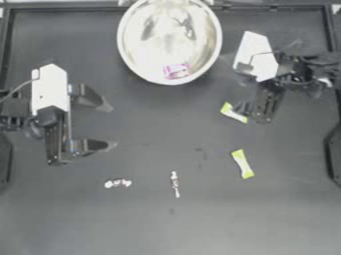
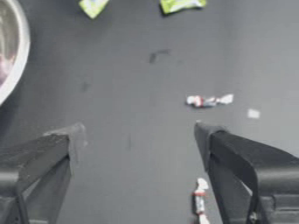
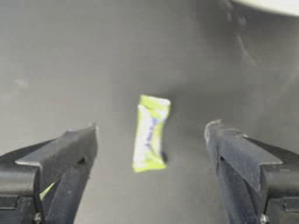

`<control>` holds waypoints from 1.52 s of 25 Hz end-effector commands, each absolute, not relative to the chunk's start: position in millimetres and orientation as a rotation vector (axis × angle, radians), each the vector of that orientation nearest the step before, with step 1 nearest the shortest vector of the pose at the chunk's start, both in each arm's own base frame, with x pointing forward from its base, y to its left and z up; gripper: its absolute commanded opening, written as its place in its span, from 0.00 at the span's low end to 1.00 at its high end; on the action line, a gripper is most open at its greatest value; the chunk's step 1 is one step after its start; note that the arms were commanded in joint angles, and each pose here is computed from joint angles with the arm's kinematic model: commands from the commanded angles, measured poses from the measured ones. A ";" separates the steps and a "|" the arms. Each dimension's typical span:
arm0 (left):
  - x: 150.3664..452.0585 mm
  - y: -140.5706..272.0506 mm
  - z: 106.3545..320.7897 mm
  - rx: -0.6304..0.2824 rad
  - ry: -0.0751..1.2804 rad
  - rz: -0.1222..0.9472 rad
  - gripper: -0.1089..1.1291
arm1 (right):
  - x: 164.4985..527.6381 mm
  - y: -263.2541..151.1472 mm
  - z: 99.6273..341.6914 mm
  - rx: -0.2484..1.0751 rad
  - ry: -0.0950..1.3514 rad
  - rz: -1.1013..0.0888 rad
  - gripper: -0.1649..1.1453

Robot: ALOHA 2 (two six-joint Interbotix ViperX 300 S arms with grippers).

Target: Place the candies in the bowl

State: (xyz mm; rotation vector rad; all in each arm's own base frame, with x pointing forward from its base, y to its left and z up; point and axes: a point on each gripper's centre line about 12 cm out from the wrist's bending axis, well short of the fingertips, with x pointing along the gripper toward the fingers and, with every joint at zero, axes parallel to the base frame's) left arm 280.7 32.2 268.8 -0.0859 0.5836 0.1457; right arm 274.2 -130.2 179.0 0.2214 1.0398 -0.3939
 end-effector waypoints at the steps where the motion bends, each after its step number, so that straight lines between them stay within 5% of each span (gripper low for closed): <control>1: 278.2 27.5 275.3 -0.090 0.551 0.132 0.92 | 283.5 -138.0 181.8 0.216 1.019 -0.398 0.89; 38: 266.3 22.2 268.4 -0.135 0.556 0.129 0.92 | 290.7 -145.5 113.4 0.276 1.246 -0.340 0.89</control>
